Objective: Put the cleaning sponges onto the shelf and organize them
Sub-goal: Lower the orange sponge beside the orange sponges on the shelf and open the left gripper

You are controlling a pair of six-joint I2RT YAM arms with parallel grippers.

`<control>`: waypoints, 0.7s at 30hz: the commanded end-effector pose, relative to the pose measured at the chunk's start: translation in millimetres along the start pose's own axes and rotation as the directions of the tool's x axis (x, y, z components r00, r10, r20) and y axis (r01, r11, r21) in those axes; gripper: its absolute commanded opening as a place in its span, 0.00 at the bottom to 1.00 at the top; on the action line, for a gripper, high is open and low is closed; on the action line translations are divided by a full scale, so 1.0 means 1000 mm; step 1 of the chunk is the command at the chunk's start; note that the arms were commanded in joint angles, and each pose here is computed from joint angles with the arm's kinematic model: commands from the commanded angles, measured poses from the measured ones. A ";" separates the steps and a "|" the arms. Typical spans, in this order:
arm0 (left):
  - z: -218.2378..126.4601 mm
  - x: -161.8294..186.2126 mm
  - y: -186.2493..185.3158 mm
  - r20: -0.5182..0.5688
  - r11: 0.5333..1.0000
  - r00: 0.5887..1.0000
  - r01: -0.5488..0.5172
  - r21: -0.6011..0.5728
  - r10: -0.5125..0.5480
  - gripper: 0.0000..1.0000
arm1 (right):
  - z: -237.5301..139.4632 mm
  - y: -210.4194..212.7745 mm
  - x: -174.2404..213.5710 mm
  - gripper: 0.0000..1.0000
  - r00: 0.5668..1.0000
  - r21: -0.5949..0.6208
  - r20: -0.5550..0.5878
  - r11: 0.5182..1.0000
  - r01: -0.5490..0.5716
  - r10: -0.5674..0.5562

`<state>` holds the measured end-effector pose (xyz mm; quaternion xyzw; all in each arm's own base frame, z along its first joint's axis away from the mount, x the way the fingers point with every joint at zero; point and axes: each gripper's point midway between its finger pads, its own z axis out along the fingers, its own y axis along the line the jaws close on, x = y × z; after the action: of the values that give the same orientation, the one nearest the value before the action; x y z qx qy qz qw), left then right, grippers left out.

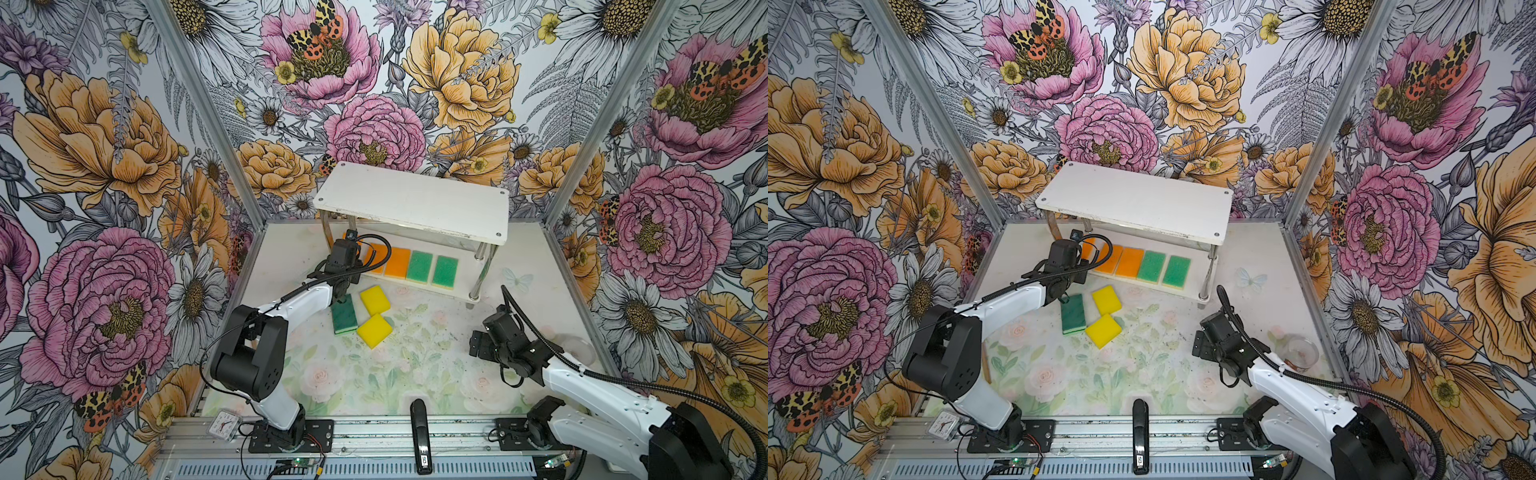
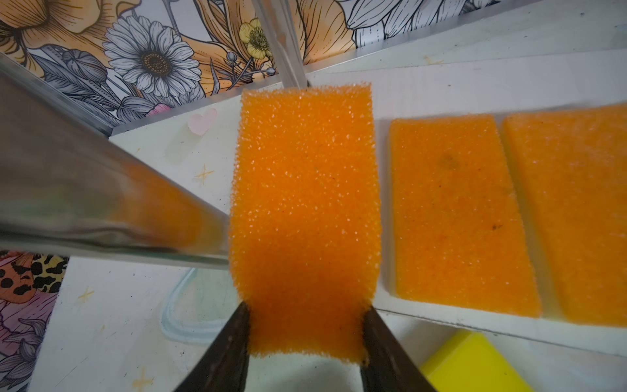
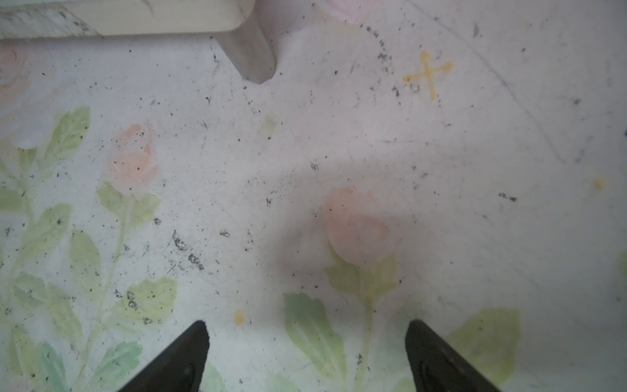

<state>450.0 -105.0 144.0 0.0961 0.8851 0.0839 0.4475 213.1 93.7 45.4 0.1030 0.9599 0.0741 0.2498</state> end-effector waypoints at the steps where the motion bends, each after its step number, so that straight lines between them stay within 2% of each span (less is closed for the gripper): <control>1: 0.001 -0.010 0.002 0.019 1.000 1.000 -0.001 0.017 0.001 0.50 | -0.006 0.007 -0.012 0.93 0.999 -0.025 0.036 1.000 -0.001 0.002; 21: 0.019 -0.002 -0.009 -0.019 0.999 1.000 -0.015 0.042 0.016 0.51 | -0.006 0.006 -0.011 0.93 0.999 -0.026 0.037 1.000 -0.002 0.003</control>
<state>456.5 -109.5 124.4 0.1086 0.8940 0.0764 0.4278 213.6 94.0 47.1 0.1033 0.9589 0.0764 0.2529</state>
